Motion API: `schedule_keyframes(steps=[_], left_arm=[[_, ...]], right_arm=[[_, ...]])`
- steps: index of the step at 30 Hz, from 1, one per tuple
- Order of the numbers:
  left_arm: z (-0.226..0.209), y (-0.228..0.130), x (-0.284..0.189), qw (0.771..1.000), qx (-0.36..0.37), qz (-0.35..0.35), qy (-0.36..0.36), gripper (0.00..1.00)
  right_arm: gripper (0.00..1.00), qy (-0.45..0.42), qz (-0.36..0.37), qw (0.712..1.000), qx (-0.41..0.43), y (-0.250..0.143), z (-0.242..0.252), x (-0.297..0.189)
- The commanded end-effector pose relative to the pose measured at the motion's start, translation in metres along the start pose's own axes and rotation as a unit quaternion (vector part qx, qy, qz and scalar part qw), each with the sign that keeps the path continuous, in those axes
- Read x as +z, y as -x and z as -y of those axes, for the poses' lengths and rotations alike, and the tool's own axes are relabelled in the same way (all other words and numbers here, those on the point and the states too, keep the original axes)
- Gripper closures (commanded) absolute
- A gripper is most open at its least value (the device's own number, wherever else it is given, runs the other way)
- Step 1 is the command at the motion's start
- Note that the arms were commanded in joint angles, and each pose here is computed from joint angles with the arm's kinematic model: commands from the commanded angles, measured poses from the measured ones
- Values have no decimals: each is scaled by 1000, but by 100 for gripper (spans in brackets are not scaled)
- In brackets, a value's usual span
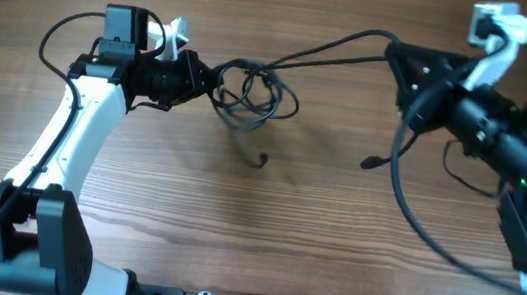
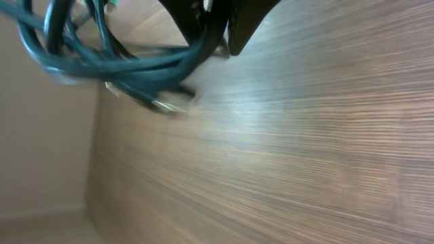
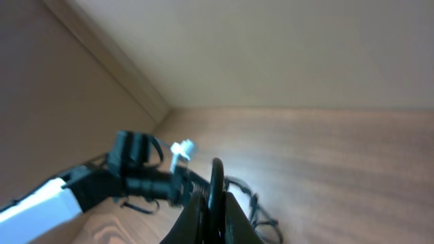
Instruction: Untangle cables
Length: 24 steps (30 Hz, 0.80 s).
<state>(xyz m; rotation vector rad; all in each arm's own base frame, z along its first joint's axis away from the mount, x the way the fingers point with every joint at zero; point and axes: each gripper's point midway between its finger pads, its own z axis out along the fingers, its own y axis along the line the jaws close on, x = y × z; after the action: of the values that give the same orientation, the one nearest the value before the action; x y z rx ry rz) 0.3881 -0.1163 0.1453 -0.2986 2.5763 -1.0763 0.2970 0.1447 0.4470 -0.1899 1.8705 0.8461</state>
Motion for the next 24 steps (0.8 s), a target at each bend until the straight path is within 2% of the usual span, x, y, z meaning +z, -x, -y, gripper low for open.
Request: schedule_keyframes(steps=[1,4,9,10,13,14,18,20,24], left_arm=[[-85,18,-7,982,-58,56,171,84],[-85,18,-7,982,-58,56,171,71],[-85,18,-7,982,-57,56,171,42],[-83,19,-7,983,-53,56,165,41],[-52,9,7,994,49,17,98,42],[-42,1,13,994,76,1,82,41],[-25,-19,27,992,99,-30,74,40],[-16,-28,35,991,104,-43,70,39],[-7,-34,42,995,54,-43,71,36]], right_arm=[[96,19,119,991,-63,46,-45,-73],[96,-11,112,992,-52,39,-35,-77],[96,-44,62,997,-12,19,-11,-59],[96,-42,45,998,8,14,-8,-51],[96,13,-46,998,47,-12,-2,-5],[96,7,-75,995,65,-22,10,12],[95,-40,-179,976,122,-70,61,63],[86,-92,-231,957,150,-101,96,85],[49,-230,-317,904,171,-161,170,99]])
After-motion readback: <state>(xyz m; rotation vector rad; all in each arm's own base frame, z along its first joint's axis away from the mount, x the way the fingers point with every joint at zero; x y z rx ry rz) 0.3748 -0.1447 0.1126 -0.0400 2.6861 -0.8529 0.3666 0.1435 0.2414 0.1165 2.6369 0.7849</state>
